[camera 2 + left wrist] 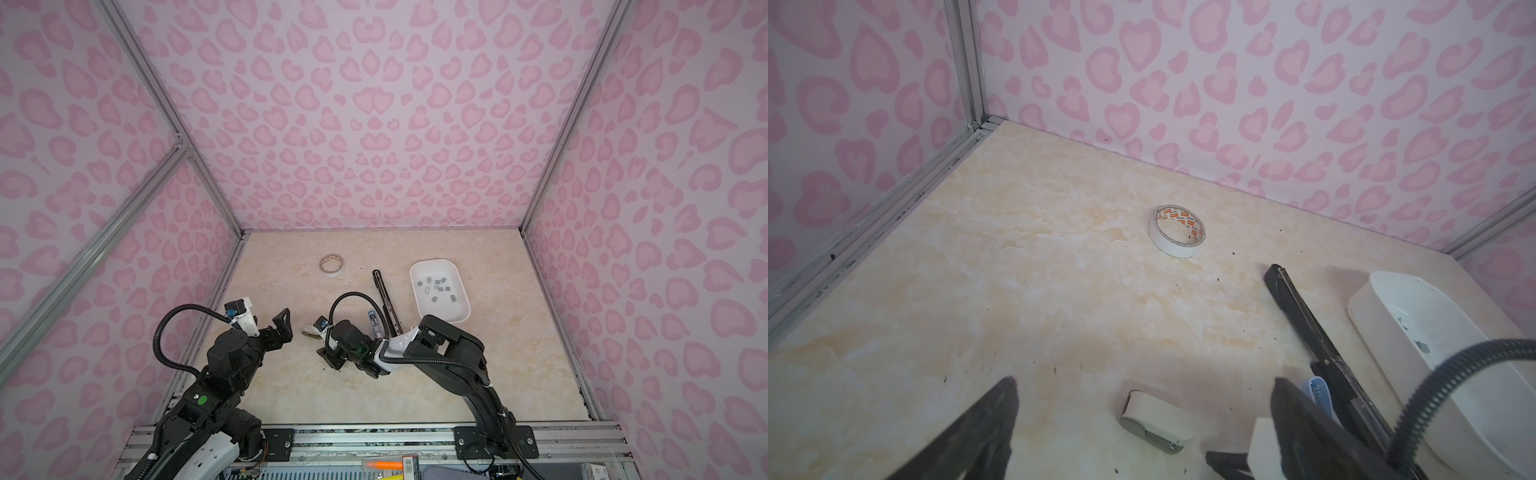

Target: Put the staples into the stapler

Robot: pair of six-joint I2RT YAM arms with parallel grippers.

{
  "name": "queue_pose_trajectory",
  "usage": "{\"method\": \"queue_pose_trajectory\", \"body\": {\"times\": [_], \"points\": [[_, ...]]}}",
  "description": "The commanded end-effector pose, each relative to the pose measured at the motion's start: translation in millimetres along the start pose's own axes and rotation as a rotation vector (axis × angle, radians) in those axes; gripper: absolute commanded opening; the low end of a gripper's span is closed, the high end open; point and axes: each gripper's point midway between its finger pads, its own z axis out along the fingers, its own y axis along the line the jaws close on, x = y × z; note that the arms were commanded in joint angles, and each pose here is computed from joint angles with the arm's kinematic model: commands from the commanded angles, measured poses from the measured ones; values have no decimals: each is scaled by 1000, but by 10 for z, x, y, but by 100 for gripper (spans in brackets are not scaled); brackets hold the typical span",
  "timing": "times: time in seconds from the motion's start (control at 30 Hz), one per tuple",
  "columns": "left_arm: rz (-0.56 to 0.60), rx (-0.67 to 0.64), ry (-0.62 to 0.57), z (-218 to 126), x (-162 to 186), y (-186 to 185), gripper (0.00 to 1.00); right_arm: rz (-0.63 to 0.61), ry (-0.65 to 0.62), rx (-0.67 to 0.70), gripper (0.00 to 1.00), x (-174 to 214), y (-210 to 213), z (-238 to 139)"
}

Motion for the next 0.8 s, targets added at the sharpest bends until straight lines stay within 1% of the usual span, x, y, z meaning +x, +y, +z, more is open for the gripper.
{"method": "queue_pose_trajectory", "body": {"times": [0.0,0.1,0.2,0.3,0.4,0.63,0.7,0.77], "points": [[26,3,-31,-20,-40,10,96,2,57,49,54,115,-103,144],[29,4,-27,-15,-33,6,96,30,70,118,51,141,-270,259],[42,2,-6,16,7,-2,96,71,82,158,47,152,-444,317],[53,22,25,66,62,-57,96,97,76,184,44,149,-585,312],[62,31,55,137,118,-98,96,126,63,201,43,123,-712,294],[96,20,175,359,321,-169,96,163,59,144,43,48,-696,378],[110,-1,230,458,428,-171,96,164,57,139,43,30,-690,382],[119,-56,292,566,536,-121,96,166,46,127,43,-23,-676,375]]}}
